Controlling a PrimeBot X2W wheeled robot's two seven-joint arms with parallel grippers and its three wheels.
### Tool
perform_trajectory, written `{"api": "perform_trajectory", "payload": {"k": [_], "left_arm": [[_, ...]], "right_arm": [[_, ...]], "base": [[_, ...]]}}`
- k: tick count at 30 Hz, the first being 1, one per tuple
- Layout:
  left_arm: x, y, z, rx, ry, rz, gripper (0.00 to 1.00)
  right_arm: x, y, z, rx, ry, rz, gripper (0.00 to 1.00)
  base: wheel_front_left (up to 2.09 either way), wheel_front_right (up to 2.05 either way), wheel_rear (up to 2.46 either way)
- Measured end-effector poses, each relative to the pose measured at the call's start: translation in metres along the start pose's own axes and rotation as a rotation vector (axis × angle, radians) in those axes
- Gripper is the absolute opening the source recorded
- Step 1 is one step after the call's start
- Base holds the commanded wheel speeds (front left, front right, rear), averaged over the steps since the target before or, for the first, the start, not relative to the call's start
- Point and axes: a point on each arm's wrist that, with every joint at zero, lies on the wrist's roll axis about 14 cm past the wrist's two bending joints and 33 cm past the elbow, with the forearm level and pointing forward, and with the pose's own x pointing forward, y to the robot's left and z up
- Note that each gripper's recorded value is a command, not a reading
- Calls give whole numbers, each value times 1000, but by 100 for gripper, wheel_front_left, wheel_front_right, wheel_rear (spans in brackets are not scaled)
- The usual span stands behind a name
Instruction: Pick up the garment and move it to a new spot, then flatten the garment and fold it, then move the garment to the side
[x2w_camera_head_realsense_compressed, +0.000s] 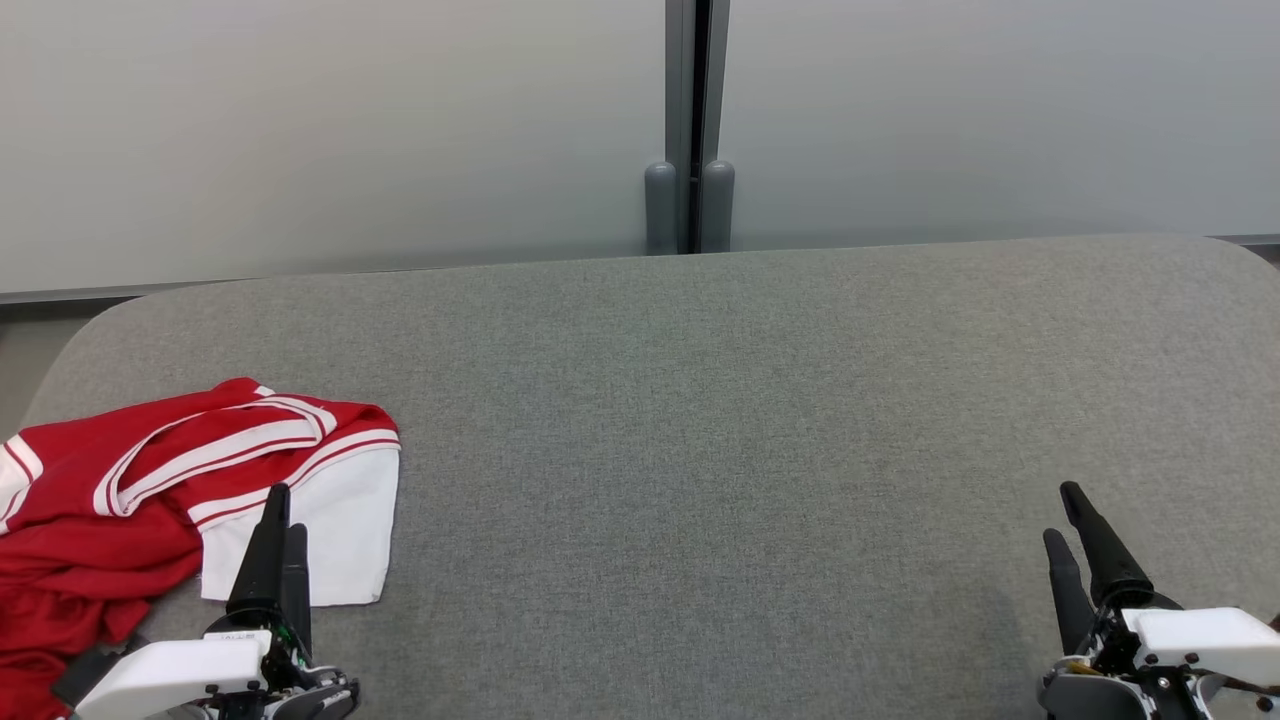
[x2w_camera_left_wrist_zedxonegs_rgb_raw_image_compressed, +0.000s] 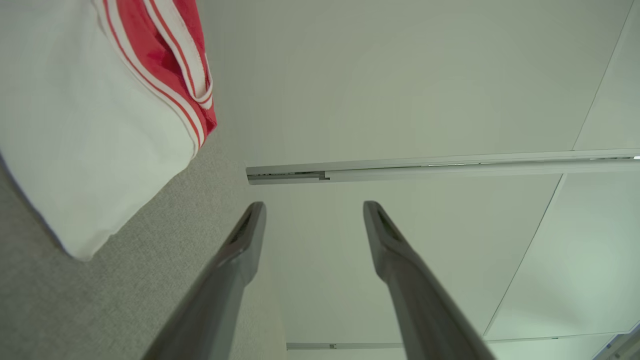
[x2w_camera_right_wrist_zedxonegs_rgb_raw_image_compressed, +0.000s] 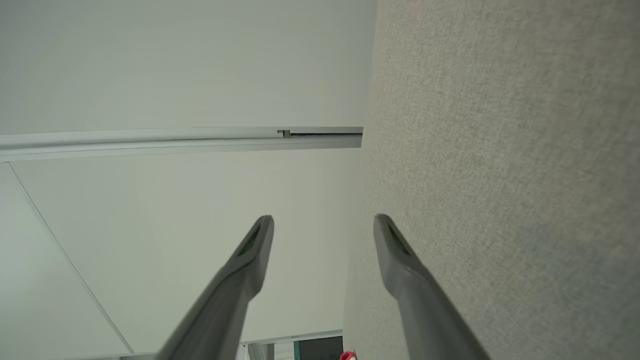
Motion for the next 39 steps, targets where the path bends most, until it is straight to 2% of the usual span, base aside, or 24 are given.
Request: {"api": "perform_trajectory", "payload": {"k": [9,17,39], "left_arm": [[2,-14,0,81,-18,-40,100],[2,-26,3,204,-40,-75,100],[5,-42,-7,692,-60,-115,100]], "right_arm": [[6,20,-14,-72,24,59,100],[12,38,-25,-182,37,114,100],[20,60,-52,-617,69,225,100]], "base": [[0,0,0],[0,0,0],[0,0,0]]}}
